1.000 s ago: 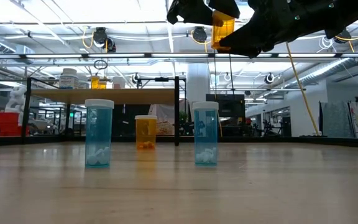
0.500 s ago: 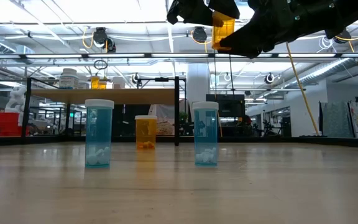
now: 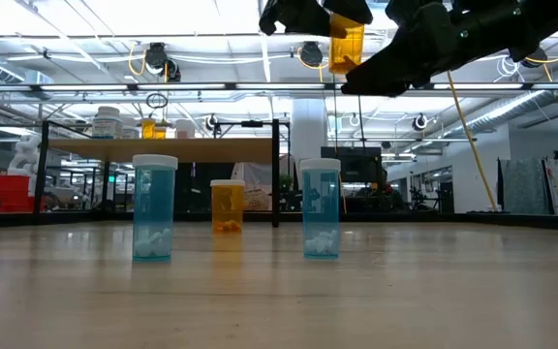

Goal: Pick and place medicine bottles onto shelf by color
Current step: Put the bottom large orange pill bottle on the shelf

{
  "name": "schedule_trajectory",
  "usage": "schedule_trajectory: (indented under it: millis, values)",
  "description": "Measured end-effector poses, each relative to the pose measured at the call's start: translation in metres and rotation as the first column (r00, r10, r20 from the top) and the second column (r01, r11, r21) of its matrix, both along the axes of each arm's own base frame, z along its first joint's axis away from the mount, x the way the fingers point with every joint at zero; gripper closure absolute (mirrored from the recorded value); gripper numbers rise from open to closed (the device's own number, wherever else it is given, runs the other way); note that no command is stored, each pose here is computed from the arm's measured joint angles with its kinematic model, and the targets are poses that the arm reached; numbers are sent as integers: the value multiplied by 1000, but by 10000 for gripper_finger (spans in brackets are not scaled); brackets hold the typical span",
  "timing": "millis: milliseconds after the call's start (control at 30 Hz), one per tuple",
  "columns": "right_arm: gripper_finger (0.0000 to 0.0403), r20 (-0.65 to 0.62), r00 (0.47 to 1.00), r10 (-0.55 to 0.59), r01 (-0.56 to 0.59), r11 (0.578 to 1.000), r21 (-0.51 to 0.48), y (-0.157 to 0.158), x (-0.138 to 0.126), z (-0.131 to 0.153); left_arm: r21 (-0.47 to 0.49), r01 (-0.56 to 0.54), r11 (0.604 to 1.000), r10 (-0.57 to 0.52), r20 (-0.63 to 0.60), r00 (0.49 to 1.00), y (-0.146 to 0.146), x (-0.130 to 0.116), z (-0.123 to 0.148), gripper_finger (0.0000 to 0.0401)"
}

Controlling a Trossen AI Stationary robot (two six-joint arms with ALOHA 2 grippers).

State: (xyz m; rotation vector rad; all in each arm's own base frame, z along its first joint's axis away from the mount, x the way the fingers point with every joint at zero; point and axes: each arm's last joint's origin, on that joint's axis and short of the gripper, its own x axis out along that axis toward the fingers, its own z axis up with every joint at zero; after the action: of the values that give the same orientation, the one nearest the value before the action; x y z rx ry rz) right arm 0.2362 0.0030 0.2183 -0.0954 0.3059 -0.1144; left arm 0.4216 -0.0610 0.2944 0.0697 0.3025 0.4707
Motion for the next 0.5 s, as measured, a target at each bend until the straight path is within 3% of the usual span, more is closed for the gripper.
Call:
schedule_trajectory:
  millis: [133, 300, 500]
  values:
    - [116, -1, 1000, 11, -12, 1000, -29, 0, 0, 0, -2, 0, 1000, 0, 11, 1000, 0, -1, 3, 164]
    - [127, 24, 997, 70, -69, 997, -31, 2, 1, 3, -19, 31, 999, -31, 8, 999, 0, -1, 2, 187]
    - [166, 28, 997, 69, -68, 997, -31, 2, 1, 3, -35, 54, 998, -53, 11, 999, 1, 0, 2, 200]
